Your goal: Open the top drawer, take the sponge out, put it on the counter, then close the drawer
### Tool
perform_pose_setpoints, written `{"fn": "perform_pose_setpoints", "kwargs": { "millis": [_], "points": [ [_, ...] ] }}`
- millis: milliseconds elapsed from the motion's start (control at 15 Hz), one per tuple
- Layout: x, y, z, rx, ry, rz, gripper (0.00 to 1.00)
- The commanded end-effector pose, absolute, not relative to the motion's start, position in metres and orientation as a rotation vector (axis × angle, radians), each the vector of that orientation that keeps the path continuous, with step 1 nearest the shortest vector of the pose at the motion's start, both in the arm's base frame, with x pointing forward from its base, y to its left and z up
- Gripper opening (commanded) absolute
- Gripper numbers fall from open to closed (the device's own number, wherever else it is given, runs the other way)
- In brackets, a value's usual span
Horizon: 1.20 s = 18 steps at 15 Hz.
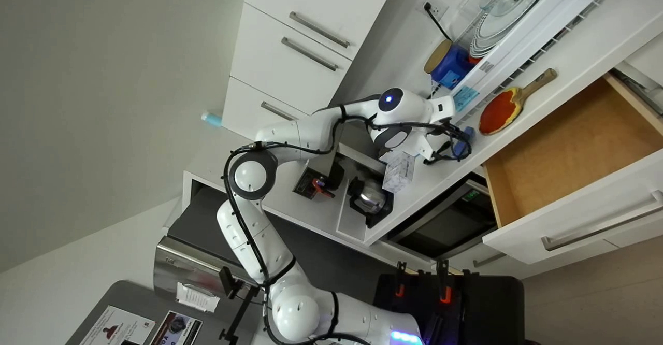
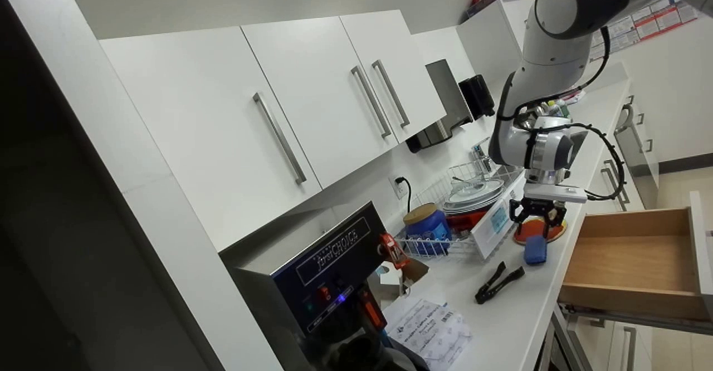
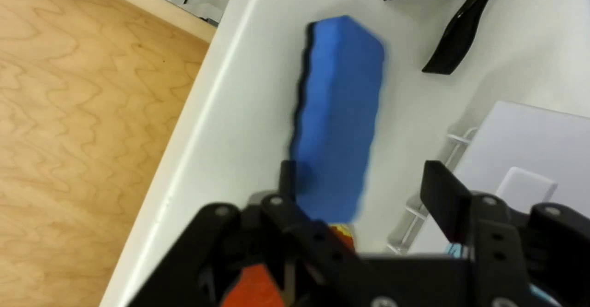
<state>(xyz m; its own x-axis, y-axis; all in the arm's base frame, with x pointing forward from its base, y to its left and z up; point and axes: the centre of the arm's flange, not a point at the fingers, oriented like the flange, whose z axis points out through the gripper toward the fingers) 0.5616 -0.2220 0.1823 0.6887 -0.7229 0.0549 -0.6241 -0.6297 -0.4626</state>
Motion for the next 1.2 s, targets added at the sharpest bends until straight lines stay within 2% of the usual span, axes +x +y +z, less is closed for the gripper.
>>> {"fn": "perform_pose_setpoints", "kwargs": {
  "millis": [0,200,467,1133],
  "points": [
    [0.577,-0.221,0.184,-2.464,1.084,-0.279,1.0],
    [0.574,-0.222,0.186,-2.455,1.102,-0.273,1.0],
    [0.538,-0.236,0.196,-2.451,1.124,-0.28,1.0],
    [0.402,-0.339,0.205,-2.261,1.223,-0.428,1.0]
  ]
}}
